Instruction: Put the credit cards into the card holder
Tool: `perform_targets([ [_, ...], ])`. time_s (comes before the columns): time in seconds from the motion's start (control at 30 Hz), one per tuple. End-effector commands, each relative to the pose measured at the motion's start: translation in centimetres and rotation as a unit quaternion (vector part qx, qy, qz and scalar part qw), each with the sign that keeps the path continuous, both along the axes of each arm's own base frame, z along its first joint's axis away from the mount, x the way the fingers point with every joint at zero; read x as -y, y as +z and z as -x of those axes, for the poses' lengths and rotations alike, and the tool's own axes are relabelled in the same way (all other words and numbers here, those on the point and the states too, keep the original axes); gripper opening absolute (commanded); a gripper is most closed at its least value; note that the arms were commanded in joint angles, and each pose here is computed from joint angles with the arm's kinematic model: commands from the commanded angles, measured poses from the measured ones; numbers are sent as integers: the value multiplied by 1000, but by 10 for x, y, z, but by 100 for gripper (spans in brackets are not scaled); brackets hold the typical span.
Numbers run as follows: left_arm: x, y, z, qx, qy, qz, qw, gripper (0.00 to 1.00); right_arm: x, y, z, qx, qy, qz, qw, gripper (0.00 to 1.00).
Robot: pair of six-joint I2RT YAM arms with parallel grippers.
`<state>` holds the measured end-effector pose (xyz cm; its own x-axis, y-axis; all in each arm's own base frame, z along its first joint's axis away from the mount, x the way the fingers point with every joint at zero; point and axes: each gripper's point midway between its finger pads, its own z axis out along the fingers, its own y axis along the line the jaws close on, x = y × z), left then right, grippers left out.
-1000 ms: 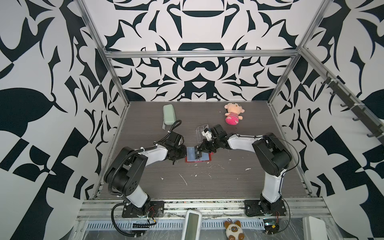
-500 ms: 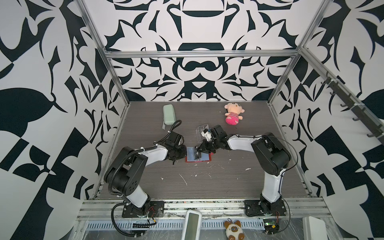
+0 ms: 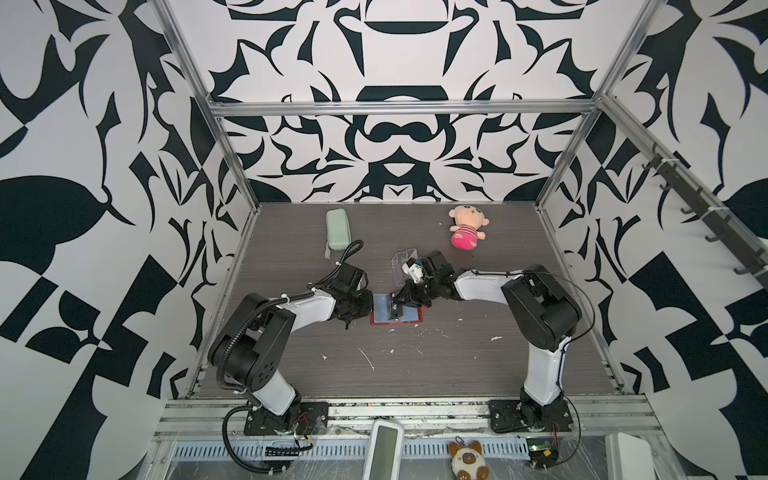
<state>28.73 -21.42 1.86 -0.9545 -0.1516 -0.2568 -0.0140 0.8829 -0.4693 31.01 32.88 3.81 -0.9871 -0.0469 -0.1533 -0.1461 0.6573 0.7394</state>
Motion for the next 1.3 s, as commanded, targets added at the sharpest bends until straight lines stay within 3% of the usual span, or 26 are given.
perform_targets([
  [0.0, -24, -36, 27, -66, 9, -64, 996, 0, 14, -16, 7, -16, -9, 45, 999, 18],
  [0.43, -26, -42, 29, -75, 6, -72, 995, 0, 21, -5, 3, 19, -9, 102, 995, 40],
  [0.83, -28, -44, 34, -81, 4, -77, 994, 0, 32, 15, 1, 69, -11, 169, 983, 49],
  [1.13, -23, -40, 43, -84, -5, -67, 994, 0, 39, 27, 2, 96, -14, 201, 975, 48],
  [1.27, -20, -38, 46, -84, -8, -64, 994, 0, 43, 26, 4, 101, -9, 226, 969, 39],
])
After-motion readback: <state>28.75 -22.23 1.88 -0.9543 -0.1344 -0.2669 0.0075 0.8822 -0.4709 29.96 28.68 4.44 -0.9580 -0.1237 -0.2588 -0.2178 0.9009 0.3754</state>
